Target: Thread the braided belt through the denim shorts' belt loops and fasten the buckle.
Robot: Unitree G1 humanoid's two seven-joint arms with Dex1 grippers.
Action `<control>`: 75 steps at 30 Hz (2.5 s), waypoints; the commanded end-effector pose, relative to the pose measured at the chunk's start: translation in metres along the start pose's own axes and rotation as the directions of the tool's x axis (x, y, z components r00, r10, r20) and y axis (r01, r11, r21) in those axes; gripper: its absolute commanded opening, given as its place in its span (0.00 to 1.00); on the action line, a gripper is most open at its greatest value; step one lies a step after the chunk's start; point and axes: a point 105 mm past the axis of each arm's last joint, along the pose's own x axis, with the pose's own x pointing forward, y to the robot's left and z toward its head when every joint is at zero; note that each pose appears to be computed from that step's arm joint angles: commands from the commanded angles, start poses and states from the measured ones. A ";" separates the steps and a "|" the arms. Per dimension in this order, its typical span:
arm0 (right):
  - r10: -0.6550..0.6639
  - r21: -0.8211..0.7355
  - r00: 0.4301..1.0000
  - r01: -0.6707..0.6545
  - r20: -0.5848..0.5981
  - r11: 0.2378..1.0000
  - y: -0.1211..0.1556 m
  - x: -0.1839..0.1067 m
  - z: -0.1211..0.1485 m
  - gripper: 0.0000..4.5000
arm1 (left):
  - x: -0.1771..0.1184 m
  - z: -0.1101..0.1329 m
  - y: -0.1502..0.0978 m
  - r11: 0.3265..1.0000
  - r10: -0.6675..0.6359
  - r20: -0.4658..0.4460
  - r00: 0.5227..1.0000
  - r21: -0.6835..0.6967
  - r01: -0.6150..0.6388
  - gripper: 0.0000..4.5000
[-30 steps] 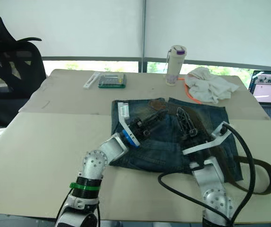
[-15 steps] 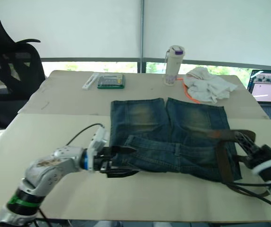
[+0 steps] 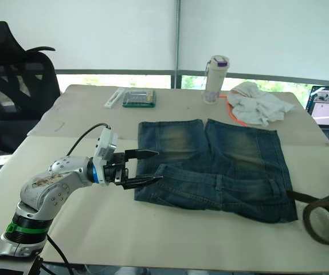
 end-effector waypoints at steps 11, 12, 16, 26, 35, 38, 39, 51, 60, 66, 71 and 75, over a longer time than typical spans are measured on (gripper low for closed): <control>0.282 0.273 0.932 -0.216 -0.229 0.937 0.059 0.007 -0.079 0.00 | 0.003 0.048 -0.007 0.963 -0.115 -0.032 0.993 0.244 0.119 0.99; 0.287 0.294 0.928 -0.214 -0.236 0.932 0.060 0.007 -0.083 0.00 | 0.004 0.051 -0.007 0.961 -0.121 -0.037 0.992 0.246 0.126 0.99; 0.296 0.327 0.920 -0.205 -0.259 0.923 0.063 0.008 -0.095 0.00 | 0.005 0.056 -0.010 0.955 -0.154 -0.051 0.987 0.249 0.162 0.99; 0.240 0.310 0.939 -0.158 -0.247 0.937 0.050 0.019 -0.098 0.00 | 0.003 0.051 -0.020 0.941 -0.219 -0.112 0.969 0.240 0.240 0.99; 0.178 0.271 0.945 -0.102 -0.275 0.957 0.032 0.015 -0.095 0.00 | 0.002 0.047 -0.016 0.929 -0.201 -0.151 0.968 0.284 0.238 0.99; 0.181 0.268 0.943 -0.105 -0.279 0.958 0.031 0.015 -0.095 0.00 | 0.004 0.045 -0.017 0.928 -0.202 -0.148 0.968 0.288 0.238 0.99; 0.183 0.269 0.943 -0.106 -0.278 0.957 0.031 0.015 -0.095 0.00 | 0.005 0.045 -0.017 0.928 -0.202 -0.146 0.968 0.289 0.237 0.99; 0.263 0.270 0.908 -0.177 -0.327 0.946 0.046 0.020 -0.108 0.00 | 0.006 0.042 -0.019 0.925 -0.212 -0.150 0.966 0.288 0.248 0.99; 0.336 0.312 0.864 -0.224 -0.376 0.923 0.068 0.029 -0.135 0.00 | 0.008 0.039 -0.020 0.927 -0.217 -0.146 0.965 0.279 0.251 0.99; 0.393 0.421 0.863 -0.243 -0.316 0.874 0.087 0.037 -0.147 0.00 | 0.011 0.037 -0.017 0.937 -0.207 -0.121 0.971 0.262 0.232 0.99; 0.428 0.525 0.875 -0.260 -0.227 0.811 0.102 0.034 -0.152 0.00 | 0.019 0.034 -0.012 0.955 -0.179 -0.066 0.982 0.227 0.190 0.99; 0.428 0.587 0.895 -0.280 -0.126 0.759 0.106 0.033 -0.143 0.00 | 0.031 0.029 -0.004 0.976 -0.132 -0.008 0.991 0.175 0.131 0.99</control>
